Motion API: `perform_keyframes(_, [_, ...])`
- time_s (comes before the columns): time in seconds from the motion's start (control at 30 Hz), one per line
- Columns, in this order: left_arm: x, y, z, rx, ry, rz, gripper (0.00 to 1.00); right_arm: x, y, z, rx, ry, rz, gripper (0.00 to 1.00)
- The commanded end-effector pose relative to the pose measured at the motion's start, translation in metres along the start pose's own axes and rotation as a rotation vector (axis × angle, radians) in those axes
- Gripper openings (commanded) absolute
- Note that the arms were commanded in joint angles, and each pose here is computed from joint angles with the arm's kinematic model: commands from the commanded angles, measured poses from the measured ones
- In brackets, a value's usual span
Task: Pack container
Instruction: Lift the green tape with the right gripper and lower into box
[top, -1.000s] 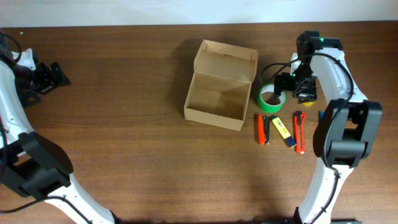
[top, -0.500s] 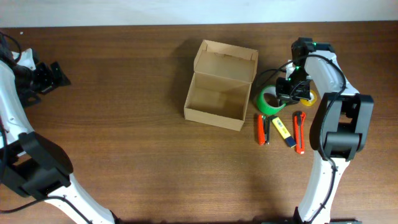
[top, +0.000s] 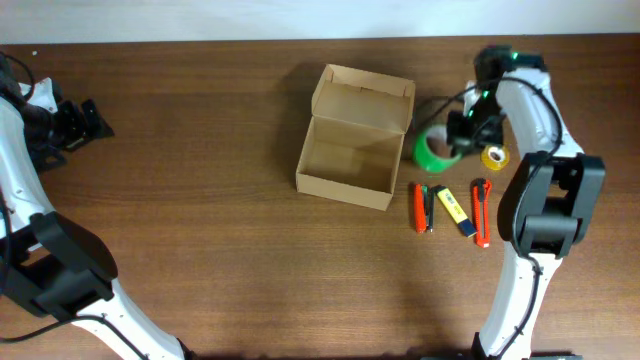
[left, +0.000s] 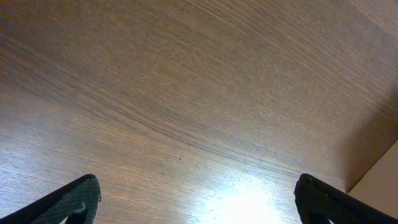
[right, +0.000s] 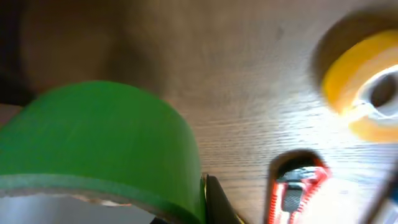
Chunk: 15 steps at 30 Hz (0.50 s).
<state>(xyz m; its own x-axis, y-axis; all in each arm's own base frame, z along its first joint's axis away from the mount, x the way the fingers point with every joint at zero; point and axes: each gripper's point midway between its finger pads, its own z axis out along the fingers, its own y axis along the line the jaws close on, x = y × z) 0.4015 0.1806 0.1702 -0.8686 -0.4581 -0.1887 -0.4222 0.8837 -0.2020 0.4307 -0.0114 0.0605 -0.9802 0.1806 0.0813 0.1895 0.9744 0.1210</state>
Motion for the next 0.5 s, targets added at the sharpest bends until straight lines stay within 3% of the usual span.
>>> perform_keyframes(0.0, [0.001,-0.001,-0.001,0.01,0.0,0.017,1.0,-0.023,0.014,-0.052,-0.03,-0.131,-0.026,0.04])
perform_keyframes(0.2, [0.001,-0.001,-0.001,0.01,0.0,0.017,1.0,-0.025,0.028,-0.14,-0.051,-0.292,-0.04,0.04])
perform_keyframes(0.47, [0.001,-0.001,-0.001,0.01,0.0,0.017,0.99,0.012,0.087,-0.228,-0.173,-0.48,-0.063,0.04])
